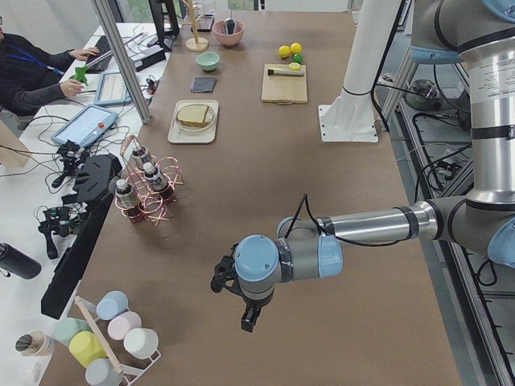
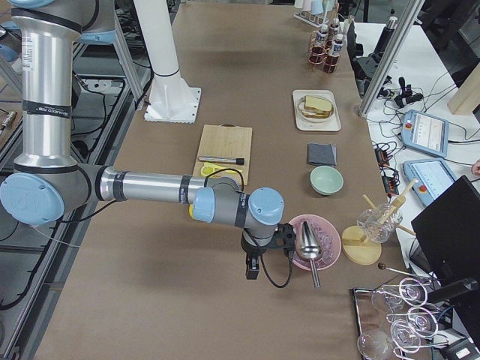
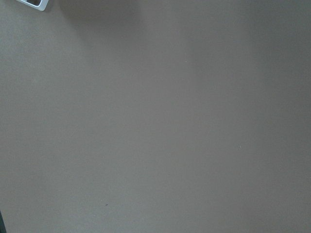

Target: Make sandwich and place on tray

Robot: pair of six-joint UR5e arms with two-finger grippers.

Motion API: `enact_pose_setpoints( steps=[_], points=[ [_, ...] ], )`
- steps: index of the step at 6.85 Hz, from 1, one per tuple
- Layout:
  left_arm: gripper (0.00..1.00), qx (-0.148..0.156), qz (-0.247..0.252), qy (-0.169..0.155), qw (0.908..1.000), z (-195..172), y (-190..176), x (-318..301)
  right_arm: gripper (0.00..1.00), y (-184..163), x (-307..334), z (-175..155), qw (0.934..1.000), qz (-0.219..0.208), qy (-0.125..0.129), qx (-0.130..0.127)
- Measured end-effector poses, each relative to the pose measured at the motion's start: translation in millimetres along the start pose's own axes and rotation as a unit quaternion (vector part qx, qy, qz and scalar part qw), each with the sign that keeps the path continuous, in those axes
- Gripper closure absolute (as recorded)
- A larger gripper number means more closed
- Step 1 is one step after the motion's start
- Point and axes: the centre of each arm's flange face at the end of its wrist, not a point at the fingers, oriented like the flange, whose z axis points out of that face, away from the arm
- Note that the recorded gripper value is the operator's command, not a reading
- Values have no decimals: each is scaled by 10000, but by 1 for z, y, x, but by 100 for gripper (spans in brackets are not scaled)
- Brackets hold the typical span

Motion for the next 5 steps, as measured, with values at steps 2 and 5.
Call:
enact_pose_setpoints(
  steps=[2, 5],
  points=[
    [2, 63, 2, 119, 9999, 0, -1, 2, 0, 2, 1, 2, 10000, 16, -2, -20],
    [2, 85, 10, 154, 9998, 0, -3, 3, 0, 5, 3, 4, 10000, 33, -5, -41]
  ],
)
